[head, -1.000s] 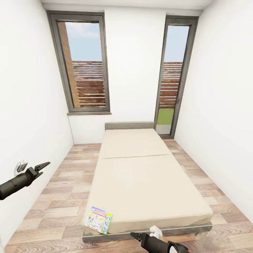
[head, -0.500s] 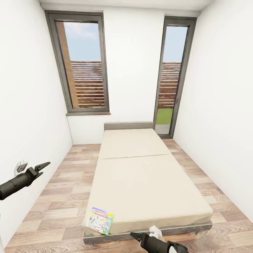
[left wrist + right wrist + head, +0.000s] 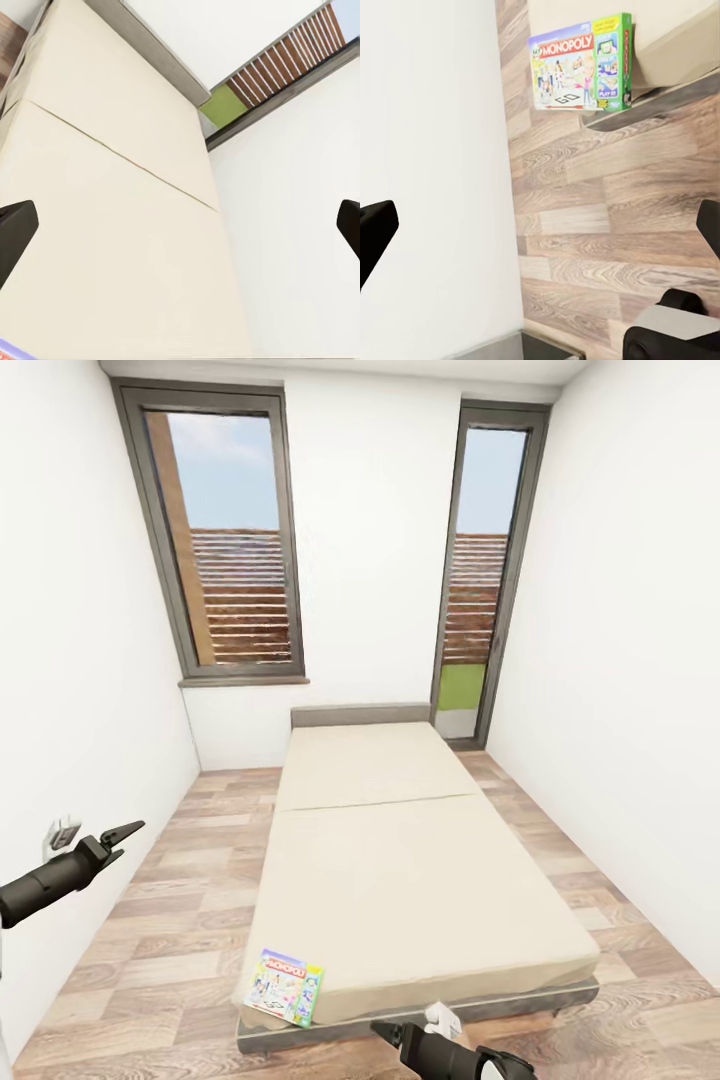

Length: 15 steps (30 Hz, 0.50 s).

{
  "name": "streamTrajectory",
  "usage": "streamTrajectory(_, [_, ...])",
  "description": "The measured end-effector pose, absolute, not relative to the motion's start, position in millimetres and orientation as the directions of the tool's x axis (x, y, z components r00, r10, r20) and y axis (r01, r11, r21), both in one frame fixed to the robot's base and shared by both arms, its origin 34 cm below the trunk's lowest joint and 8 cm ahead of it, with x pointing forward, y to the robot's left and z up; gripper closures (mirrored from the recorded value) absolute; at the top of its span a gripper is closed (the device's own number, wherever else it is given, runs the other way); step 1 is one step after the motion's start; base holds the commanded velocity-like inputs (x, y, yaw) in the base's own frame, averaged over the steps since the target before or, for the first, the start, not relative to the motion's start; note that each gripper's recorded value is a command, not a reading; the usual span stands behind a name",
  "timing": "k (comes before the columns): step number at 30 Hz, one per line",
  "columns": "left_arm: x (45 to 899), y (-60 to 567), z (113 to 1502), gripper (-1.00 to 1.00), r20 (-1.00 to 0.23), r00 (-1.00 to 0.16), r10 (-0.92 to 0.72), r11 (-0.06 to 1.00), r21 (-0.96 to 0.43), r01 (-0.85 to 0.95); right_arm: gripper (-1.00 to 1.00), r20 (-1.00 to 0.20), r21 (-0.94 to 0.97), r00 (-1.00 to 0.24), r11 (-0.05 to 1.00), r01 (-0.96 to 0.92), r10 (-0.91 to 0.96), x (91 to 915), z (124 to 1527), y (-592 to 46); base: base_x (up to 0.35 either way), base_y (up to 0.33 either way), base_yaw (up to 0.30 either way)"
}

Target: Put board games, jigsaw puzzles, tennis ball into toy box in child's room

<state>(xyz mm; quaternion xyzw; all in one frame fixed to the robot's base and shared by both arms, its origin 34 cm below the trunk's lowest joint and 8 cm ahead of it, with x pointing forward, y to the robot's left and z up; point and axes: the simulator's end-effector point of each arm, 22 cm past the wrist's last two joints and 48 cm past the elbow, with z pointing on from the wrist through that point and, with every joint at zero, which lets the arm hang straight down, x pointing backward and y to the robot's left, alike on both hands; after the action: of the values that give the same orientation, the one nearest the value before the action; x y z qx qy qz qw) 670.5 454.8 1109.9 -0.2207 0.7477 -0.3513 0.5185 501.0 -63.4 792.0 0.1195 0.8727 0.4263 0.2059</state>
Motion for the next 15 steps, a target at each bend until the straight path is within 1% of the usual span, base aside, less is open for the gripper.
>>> streamTrajectory(6, [671.5, 455.0, 1105.5, -1.00, -0.618, -0.370, -0.694, 0.656, -0.754, 0.028, -1.00, -0.251, 0.793, -0.889, 0.608, 0.039, 0.384, 499.3, 788.9, -63.3, 0.000, 0.040, -0.126])
streamTrajectory(11, [672.0, 455.0, 1101.2, -1.00, -0.615, -0.375, -0.694, 0.656, -0.754, 0.023, -1.00, -0.245, 0.792, -0.890, 0.608, 0.044, 0.384, 497.8, 786.0, -63.5, 0.000, 0.159, -0.120])
streamTrajectory(15, [672.3, 455.1, 1099.8, -1.00, -0.614, -0.376, -0.694, 0.656, -0.755, 0.021, -1.00, -0.243, 0.792, -0.891, 0.609, 0.046, 0.383, 497.2, 784.8, -63.5, 0.000, 0.085, -0.039])
